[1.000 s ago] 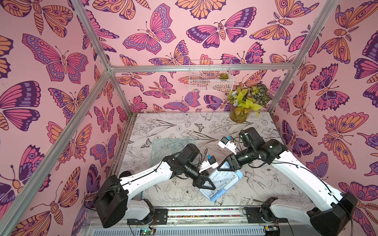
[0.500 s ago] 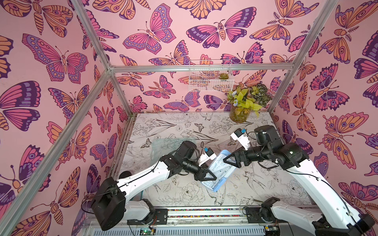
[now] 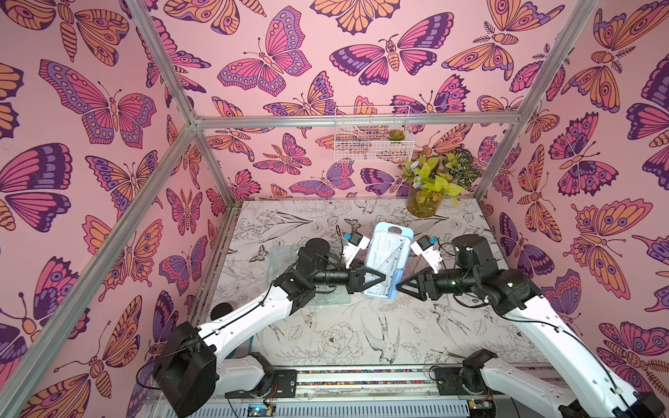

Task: Open the ruler set and take out the ruler
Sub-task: Open the ruler set bag at the center of the board.

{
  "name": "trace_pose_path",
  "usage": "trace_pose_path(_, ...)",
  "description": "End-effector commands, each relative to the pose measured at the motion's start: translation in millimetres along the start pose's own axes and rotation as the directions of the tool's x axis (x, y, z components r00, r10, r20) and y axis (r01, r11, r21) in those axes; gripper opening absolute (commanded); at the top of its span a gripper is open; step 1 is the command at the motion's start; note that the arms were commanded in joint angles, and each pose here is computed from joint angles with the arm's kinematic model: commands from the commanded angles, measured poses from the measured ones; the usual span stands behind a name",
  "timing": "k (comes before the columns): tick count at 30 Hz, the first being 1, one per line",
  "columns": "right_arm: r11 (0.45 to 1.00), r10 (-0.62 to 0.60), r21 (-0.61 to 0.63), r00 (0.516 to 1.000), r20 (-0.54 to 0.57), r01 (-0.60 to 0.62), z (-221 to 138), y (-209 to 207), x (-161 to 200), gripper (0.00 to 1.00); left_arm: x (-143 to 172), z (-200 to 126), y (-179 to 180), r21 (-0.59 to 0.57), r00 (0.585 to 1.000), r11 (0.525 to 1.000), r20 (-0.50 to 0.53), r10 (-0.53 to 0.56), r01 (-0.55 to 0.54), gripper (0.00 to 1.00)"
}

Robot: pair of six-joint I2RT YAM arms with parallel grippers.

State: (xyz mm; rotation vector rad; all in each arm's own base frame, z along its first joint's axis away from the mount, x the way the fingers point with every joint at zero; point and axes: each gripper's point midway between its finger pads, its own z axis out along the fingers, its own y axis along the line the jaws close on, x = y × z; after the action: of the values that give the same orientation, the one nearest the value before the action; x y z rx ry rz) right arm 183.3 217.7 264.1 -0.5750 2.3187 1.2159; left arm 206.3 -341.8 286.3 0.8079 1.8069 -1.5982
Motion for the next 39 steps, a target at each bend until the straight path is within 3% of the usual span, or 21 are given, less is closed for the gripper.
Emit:
trace_pose_path(1,0.995,-0.024,-0.1,0.998,0.052,0.029,3.7,15.4,-15.3,0.52,-15.6,2.9,-3.1,0.055,0.998,0.998,0.061,-0.007,0.003,0.24)
trace_pose_path(4,0.99,-0.028,-0.133,0.998,0.059,0.036,8.1,17.6,-19.5,0.44,-15.3,4.3,0.2,0.058,0.998,0.998,0.052,-0.021,0.018,0.24)
trace_pose_path(7,0.99,-0.029,-0.135,0.998,0.057,0.037,11.4,15.0,-20.9,0.44,-16.2,3.2,0.4,0.061,0.998,0.998,0.052,-0.021,0.017,0.24)
trace_pose_path(16,0.995,0.001,-0.102,0.99,0.141,0.013,-3.8,-0.4,-28.6,0.54,-23.8,-9.9,0.9,0.054,0.996,0.998,0.087,-0.027,0.022,0.25)
trace_pose_path(22,0.983,0.039,-0.182,0.972,0.232,0.004,-12.5,3.9,-45.3,0.55,-28.8,-12.9,-7.6,0.109,0.996,0.994,0.089,-0.031,0.021,0.25)
trace_pose_path(30,0.96,0.039,-0.277,0.96,0.278,0.042,-13.3,16.0,-59.9,0.45,-37.1,-9.4,-18.1,0.227,0.996,0.973,0.055,-0.065,0.051,0.25)
trace_pose_path(39,0.945,0.055,-0.324,0.954,0.294,0.045,-13.3,20.9,-67.0,0.3,-43.4,-10.4,-12.5,0.229,0.994,0.971,0.073,-0.082,0.063,0.26)
